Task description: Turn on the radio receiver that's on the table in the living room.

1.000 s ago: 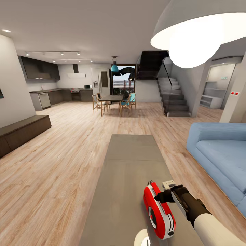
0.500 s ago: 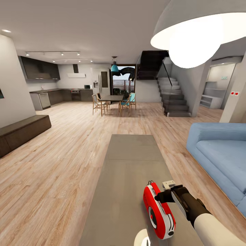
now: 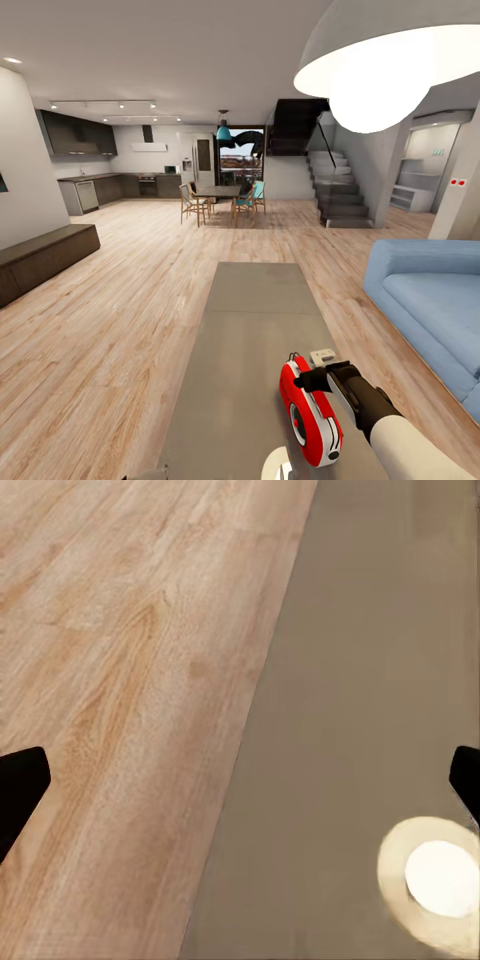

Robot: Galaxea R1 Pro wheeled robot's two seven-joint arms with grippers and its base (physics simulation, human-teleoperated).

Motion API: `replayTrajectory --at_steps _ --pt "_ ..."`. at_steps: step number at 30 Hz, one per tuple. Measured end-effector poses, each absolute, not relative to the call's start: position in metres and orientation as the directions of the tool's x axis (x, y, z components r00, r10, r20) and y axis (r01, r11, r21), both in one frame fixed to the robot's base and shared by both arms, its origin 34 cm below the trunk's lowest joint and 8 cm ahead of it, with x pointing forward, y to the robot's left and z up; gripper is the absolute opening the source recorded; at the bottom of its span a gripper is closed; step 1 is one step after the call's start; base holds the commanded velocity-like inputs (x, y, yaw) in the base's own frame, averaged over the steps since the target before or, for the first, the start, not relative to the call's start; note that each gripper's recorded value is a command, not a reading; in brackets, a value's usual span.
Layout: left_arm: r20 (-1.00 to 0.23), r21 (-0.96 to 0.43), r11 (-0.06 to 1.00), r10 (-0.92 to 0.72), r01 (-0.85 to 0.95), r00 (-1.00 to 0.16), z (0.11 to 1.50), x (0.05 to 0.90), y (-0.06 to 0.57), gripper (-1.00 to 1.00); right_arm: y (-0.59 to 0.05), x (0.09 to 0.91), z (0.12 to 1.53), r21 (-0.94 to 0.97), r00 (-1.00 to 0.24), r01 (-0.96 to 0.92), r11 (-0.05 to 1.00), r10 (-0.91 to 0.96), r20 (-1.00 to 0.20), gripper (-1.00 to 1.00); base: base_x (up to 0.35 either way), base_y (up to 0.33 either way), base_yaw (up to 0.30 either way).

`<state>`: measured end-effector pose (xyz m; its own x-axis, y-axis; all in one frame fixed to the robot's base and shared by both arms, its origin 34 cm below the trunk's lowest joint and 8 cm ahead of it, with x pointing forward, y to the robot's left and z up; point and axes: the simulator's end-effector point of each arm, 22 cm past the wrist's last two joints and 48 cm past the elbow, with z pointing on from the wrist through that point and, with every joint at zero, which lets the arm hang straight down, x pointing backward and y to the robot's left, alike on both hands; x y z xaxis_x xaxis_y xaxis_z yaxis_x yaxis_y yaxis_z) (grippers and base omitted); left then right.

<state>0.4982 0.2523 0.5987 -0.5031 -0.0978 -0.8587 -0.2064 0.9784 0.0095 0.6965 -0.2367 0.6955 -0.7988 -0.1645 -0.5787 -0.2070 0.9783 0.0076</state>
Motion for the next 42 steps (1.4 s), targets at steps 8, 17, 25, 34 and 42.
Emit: replayTrajectory --at_steps 8,17,25,34,42 --pt "-0.886 0.001 0.977 -0.097 -0.211 -0.454 0.611 0.507 0.254 1.00 -0.237 0.704 0.701 0.002 -0.773 -0.209 0.978 -0.164 -0.613 1.00 0.000 0.000 0.000" --pt "-0.908 -0.009 0.979 -0.094 -0.205 -0.407 0.621 0.512 0.254 1.00 -0.238 0.712 0.707 -0.011 -0.742 -0.206 0.979 -0.164 -0.650 1.00 0.000 0.000 0.000" --pt "-0.915 -0.013 0.980 -0.091 -0.197 -0.392 0.625 0.514 0.250 1.00 -0.250 0.708 0.697 -0.045 -0.752 -0.177 0.983 -0.164 -0.639 1.00 0.000 0.000 0.000" --pt "-0.915 -0.008 0.980 -0.087 -0.196 -0.394 0.624 0.514 0.253 1.00 -0.252 0.701 0.687 -0.044 -0.769 -0.172 0.984 -0.162 -0.619 1.00 0.000 0.000 0.000" --pt "-0.915 -0.011 0.980 -0.091 -0.200 -0.394 0.624 0.514 0.253 1.00 -0.254 0.694 0.677 -0.044 -0.785 -0.168 0.985 -0.161 -0.599 1.00 0.000 0.000 0.000"
